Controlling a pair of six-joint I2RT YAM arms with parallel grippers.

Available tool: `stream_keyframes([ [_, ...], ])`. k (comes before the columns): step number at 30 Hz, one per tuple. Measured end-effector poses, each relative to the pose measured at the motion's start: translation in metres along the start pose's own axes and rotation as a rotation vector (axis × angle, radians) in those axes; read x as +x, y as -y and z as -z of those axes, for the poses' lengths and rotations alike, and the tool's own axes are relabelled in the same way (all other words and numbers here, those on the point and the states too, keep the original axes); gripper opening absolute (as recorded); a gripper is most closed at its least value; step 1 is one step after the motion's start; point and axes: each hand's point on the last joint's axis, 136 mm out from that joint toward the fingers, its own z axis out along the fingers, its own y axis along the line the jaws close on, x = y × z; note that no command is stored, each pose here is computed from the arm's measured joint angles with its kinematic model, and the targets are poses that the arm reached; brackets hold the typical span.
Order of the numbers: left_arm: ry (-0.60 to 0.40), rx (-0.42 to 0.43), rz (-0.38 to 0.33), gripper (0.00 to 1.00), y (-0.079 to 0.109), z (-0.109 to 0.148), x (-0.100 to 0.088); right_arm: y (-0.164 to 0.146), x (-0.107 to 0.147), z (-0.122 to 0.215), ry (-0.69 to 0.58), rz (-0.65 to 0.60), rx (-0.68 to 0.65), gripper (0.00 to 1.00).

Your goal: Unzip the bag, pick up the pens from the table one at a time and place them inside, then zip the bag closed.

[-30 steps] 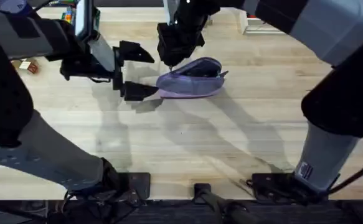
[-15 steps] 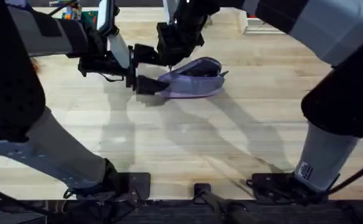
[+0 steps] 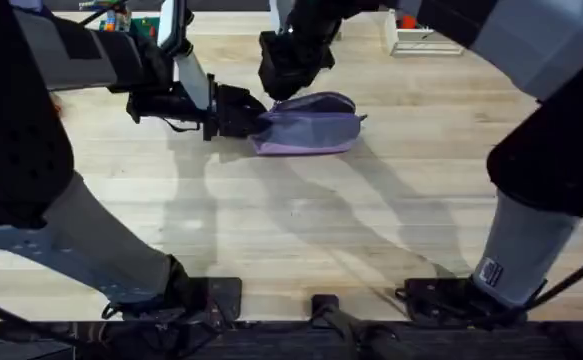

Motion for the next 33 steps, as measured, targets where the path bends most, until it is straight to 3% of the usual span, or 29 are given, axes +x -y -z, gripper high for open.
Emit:
stream_keyframes([
  [6, 0.002, -0.001, -0.003, 0.043, -0.001, 0.0, -0.001, 0.025, 0.003, 0.003, -0.032, -0.001, 0.04, 0.03],
  [15, 0.005, 0.0, -0.014, 0.043, -0.001, -0.002, -0.002, 0.088, 0.005, 0.015, -0.074, -0.041, 0.117, 0.033],
  [22, 0.007, -0.002, -0.013, 0.043, -0.001, -0.001, -0.002, 0.156, 0.007, 0.031, -0.09, -0.139, 0.17, 0.033],
  [28, 0.003, 0.001, 0.006, 0.042, 0.0, 0.0, -0.001, 0.229, 0.012, 0.05, -0.081, -0.237, 0.302, 0.032],
  [33, 0.004, 0.001, 0.005, 0.042, 0.0, 0.0, -0.001, 0.239, 0.015, 0.053, -0.086, -0.248, 0.331, 0.032],
])
